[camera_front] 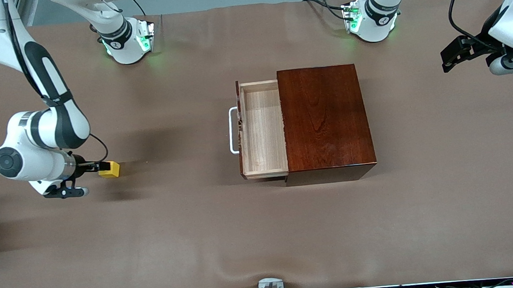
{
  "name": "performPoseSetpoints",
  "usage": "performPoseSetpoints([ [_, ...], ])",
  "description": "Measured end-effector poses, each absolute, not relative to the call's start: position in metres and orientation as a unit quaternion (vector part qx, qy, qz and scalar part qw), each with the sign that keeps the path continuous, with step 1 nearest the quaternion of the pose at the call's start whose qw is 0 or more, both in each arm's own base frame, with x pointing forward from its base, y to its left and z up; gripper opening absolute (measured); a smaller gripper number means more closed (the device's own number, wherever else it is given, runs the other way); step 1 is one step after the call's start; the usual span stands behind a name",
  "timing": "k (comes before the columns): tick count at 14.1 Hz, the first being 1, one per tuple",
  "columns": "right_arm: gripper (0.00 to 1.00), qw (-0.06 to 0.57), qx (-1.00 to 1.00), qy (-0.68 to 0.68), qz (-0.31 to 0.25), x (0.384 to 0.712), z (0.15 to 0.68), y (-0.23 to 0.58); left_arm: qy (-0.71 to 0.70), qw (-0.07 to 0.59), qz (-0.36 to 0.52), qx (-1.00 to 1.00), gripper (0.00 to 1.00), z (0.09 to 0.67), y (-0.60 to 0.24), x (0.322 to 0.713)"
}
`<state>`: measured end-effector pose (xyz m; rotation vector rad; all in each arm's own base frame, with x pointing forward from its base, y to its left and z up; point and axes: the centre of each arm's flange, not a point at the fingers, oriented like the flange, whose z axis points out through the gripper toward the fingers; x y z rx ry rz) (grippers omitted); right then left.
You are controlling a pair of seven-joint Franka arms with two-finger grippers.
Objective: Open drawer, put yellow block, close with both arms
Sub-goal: 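Lower the right gripper over the yellow cube and grasp it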
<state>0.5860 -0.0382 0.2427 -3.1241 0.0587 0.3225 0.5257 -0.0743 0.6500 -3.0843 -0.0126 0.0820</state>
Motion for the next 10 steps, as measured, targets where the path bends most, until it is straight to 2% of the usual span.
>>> performPoseSetpoints([
  [8,1.00,0.000,-0.997,-0.006,0.077,0.581,0.204,-0.035,-0.004,0.028,0.025,-0.999,1.00,0.652,-0.074,0.524],
  [9,0.93,-0.001,-0.997,-0.006,0.074,0.580,0.196,-0.035,-0.004,0.028,0.025,-0.999,1.00,0.652,-0.074,0.524],
  [10,0.93,-0.001,-0.997,-0.007,0.075,0.579,0.190,-0.035,-0.004,0.028,0.025,-0.999,1.00,0.652,-0.074,0.524],
])
